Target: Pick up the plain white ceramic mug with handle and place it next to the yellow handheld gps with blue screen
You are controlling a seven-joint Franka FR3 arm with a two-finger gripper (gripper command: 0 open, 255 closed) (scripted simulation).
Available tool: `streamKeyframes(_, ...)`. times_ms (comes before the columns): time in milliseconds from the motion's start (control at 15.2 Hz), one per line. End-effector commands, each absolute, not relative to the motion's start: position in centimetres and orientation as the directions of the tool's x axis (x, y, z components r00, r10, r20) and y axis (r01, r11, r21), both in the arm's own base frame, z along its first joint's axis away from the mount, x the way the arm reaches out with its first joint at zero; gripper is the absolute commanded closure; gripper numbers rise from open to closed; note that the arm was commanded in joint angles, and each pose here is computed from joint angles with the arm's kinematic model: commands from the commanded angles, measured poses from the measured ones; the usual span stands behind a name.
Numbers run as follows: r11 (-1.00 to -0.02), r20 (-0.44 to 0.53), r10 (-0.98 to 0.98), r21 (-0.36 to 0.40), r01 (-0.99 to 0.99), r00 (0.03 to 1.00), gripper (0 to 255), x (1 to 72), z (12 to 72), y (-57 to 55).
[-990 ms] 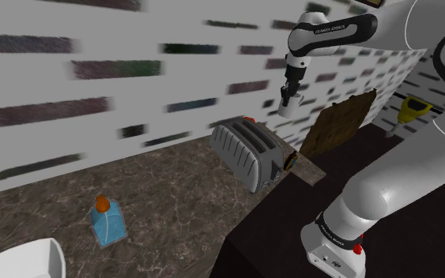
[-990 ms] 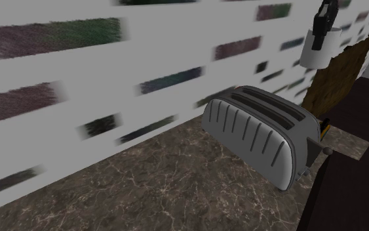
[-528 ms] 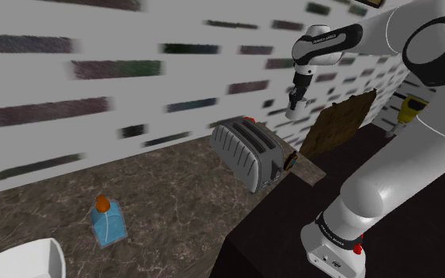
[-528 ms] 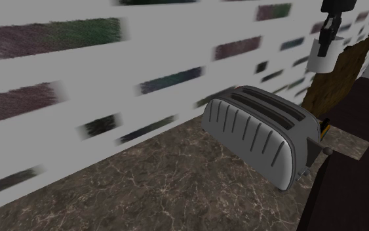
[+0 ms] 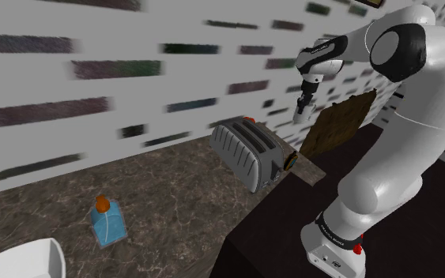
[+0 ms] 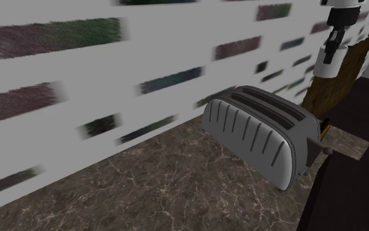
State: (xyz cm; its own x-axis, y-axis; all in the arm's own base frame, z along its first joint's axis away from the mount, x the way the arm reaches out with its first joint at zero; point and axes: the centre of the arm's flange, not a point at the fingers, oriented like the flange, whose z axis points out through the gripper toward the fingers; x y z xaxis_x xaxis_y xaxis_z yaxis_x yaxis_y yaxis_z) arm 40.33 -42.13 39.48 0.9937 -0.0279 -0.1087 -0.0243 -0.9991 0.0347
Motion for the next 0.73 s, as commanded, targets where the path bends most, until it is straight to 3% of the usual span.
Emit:
streamKeyframes(0, -0.999, -0.108, -0.026, 0.035, -0.023, 0.994, 255, 40.0, 38.5, -44.4)
streamKeyframes(660, -0.999, -0.108, -0.026, 0.035, -0.023, 0.994, 255, 38.6, 33.4, -53.2)
